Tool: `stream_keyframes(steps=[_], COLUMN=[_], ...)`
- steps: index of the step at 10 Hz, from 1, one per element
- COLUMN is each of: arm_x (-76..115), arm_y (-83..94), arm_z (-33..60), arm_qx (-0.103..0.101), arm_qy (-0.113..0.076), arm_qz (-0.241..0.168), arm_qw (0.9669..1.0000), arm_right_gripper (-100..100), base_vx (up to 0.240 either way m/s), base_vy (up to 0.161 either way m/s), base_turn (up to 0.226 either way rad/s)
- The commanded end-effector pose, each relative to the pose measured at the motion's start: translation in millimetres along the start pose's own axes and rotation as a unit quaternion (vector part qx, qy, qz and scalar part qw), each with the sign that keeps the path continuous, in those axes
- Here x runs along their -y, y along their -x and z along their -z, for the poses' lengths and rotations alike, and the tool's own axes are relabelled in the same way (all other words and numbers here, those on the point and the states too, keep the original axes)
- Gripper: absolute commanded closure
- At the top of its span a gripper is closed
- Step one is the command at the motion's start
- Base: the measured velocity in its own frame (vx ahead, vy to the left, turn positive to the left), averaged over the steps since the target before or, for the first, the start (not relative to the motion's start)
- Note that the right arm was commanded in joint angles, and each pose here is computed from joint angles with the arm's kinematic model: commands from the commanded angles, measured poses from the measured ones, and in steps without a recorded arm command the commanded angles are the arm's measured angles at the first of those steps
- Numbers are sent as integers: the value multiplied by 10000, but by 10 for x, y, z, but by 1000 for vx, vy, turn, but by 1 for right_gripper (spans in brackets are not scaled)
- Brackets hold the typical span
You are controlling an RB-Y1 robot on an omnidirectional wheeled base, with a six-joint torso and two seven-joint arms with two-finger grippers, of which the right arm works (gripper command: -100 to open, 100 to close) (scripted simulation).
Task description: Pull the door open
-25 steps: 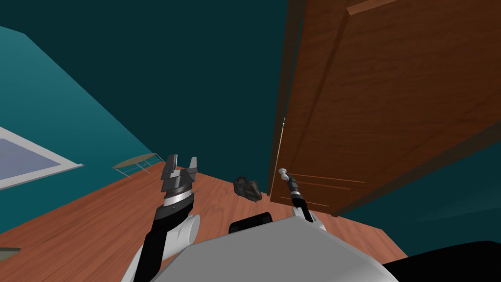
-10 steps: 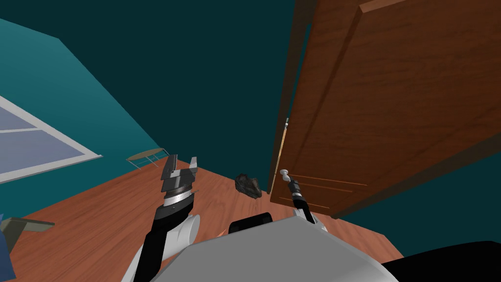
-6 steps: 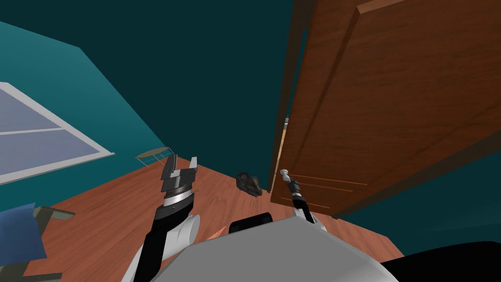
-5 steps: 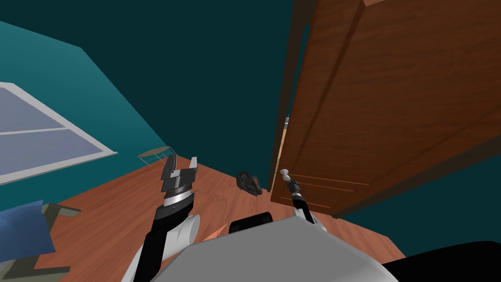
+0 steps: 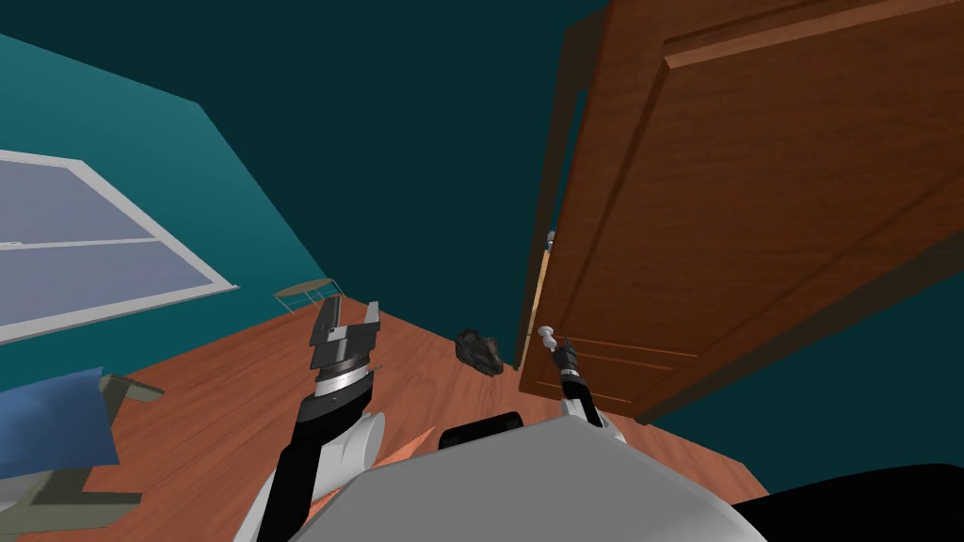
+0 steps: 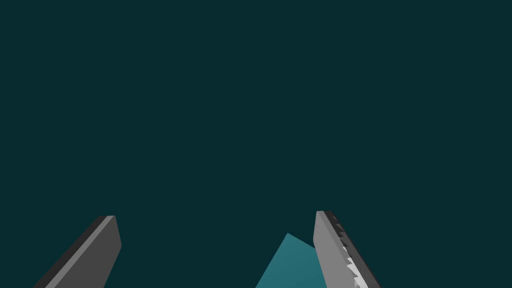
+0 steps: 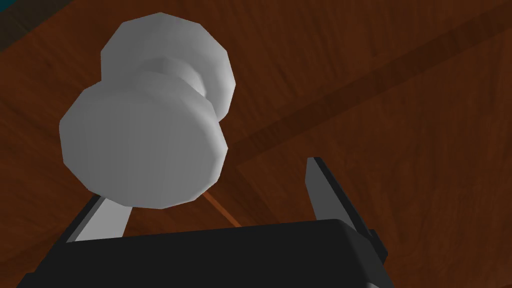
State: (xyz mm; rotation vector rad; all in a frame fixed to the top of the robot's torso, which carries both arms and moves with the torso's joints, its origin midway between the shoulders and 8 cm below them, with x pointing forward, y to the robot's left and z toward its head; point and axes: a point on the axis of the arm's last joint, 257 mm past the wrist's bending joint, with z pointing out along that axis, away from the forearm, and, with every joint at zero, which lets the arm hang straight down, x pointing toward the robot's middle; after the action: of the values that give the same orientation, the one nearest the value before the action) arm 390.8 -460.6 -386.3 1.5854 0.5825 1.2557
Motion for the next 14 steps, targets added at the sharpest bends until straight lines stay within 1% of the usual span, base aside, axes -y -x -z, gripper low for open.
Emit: stream_keyframes(steps=[1, 2, 3, 5, 6, 8, 9, 11, 12, 13, 14], arm_x=[62, 72, 72, 94, 94, 120, 120, 149, 149, 164, 164], arm_y=[-105, -126, -126, -172, -172, -221, -221, -272, -272, -297, -297], arm_z=[17, 15, 15, 12, 12, 10, 10, 9, 9, 9, 9], arm_qx=[-17, 1, 1, 41, 41, 83, 82, 125, 125, 146, 145], arm_qy=[-16, -3, -3, 24, 25, 54, 55, 86, 87, 102, 103], arm_qz=[-405, -627, -677, -1168, -1223, -1724, -1800, -2299, -2384, -2643, -2674], arm_qw=[9992, 9980, 9977, 9931, 9925, 9850, 9836, 9731, 9711, 9643, 9634], arm_right_gripper=[-100, -100, -100, -100, -100, -100, -100, -100, -100, -100, -100], base_vx=[-96, -87, -51, -63, -53, -62, -66, -71, -60, -59, -43], base_vy=[14, 9, 14, 4, -6, -10, -5, -9, -7, 4, 0], base_turn=[72, 87, 41, 49, 25, 54, 26, 55, 26, 41, 19])
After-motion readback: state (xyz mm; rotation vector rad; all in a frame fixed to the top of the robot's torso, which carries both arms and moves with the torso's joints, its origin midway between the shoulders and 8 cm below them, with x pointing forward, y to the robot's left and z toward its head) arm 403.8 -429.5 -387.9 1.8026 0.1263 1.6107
